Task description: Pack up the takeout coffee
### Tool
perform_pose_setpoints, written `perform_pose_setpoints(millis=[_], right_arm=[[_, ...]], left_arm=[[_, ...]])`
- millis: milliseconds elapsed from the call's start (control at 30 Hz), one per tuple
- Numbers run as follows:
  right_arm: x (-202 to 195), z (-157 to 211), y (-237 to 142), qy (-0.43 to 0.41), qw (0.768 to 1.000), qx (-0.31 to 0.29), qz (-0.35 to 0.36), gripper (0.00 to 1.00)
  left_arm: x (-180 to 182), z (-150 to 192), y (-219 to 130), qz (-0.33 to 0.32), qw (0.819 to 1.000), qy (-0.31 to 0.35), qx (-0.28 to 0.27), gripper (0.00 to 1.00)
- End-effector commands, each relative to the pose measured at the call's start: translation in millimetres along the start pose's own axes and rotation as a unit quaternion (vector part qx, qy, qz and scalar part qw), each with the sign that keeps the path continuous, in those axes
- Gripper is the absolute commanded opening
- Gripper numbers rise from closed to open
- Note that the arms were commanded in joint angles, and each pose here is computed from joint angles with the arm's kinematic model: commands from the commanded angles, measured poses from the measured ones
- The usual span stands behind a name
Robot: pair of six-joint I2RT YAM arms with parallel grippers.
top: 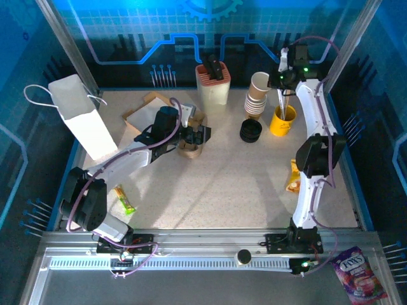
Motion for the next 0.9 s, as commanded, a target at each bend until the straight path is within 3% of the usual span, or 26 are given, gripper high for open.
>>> perform_pose_setpoints(millis=[0,133,367,500,600,867], right_arm=[[21,-18,-61,-0.012,0.997,-0.068,-0.024,0.03],[48,-1,-87,-0.030,0.995,-0.082,-0.045,0.03],[92,96,-101,-0.071,0.995,-0.036,-0.061,0.03],[107,157,-98,-0.117,0.991,0.026,-0.056,0.03],[124,197,-92,-0.144,0.984,0.057,-0.091,0.04],[194,256,-66,-0.229,0.955,0.087,-0.166,0.03]], left_arm=[[-1,-2,-5,0.011,1.000,-0.011,-0.024,1.00],[12,0,-16,0.009,0.998,-0.037,-0.044,1.00],[47,19,-45,-0.032,0.991,-0.102,-0.082,1.00],[50,28,-55,-0.041,0.989,-0.108,-0.090,1.00],[49,31,-63,-0.047,0.988,-0.106,-0.102,1.00],[48,28,-71,-0.055,0.987,-0.099,-0.118,1.00]])
Point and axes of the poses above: each hand's point on the last joint's axis, 136 mm out from that joint toward the fingers, its own y axis out along the fingers, its own x axis along the line the jaws close on, z = x × y, the point moved 10 cm from there along -y, back along the fingers, and after that the axes turned 5 degrees about -y, right-handed, at the moved point
